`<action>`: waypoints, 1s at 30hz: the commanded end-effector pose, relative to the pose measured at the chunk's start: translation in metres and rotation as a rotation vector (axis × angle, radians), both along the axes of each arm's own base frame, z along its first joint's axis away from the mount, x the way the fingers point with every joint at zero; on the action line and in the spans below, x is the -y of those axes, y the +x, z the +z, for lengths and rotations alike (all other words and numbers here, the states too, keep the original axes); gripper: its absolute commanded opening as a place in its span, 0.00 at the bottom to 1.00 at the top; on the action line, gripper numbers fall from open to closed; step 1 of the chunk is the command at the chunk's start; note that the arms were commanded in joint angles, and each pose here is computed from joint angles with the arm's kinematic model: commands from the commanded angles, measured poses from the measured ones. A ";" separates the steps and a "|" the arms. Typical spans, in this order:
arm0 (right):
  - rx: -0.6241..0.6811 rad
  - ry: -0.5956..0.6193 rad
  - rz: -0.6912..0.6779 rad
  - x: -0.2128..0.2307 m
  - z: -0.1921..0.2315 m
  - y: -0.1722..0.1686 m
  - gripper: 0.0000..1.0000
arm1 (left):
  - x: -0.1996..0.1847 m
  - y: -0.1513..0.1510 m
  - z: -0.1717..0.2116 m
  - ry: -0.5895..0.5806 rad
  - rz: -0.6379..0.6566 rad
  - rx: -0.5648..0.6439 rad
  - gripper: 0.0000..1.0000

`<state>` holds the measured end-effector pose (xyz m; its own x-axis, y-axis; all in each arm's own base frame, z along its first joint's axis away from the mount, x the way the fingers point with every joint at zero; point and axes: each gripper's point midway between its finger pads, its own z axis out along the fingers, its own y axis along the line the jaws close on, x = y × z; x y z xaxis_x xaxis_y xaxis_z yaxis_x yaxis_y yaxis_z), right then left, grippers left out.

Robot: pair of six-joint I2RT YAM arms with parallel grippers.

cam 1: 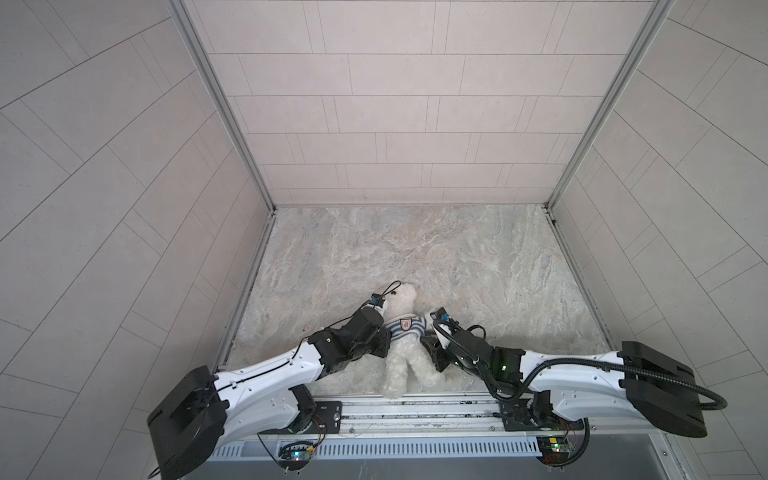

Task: Dress the teddy bear

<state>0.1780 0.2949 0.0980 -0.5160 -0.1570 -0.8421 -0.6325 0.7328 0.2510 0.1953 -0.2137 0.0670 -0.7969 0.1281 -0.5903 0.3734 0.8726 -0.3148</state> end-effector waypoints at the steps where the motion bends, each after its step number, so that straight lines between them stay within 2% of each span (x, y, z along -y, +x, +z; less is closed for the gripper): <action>1: -0.010 0.109 0.017 -0.023 0.015 -0.010 0.25 | -0.006 0.010 0.005 0.046 -0.001 0.038 0.21; 3: -0.010 0.134 0.034 -0.030 0.017 -0.015 0.25 | -0.010 0.014 0.009 0.060 0.008 0.055 0.22; 8: 0.034 0.188 0.040 -0.025 0.025 -0.017 0.25 | -0.024 0.021 0.032 0.090 0.037 0.119 0.35; 11: 0.052 0.179 0.024 -0.017 0.028 -0.016 0.26 | -0.025 0.017 0.053 0.059 0.025 0.155 0.45; 15: 0.075 0.183 -0.008 -0.003 0.032 -0.014 0.26 | -0.017 0.003 0.079 -0.015 -0.012 0.183 0.50; 18: 0.089 0.161 -0.052 0.013 0.037 -0.009 0.27 | 0.007 -0.014 0.094 -0.125 -0.070 0.171 0.49; 22: 0.082 0.138 -0.139 0.041 0.044 0.004 0.37 | 0.044 -0.025 0.102 -0.231 -0.129 0.139 0.49; 26: 0.043 0.143 -0.248 0.078 0.047 0.021 0.46 | 0.069 -0.022 0.104 -0.254 -0.157 0.126 0.47; 30: -0.050 0.203 -0.383 0.114 0.044 0.044 0.62 | 0.080 -0.022 0.079 -0.239 -0.151 0.059 0.40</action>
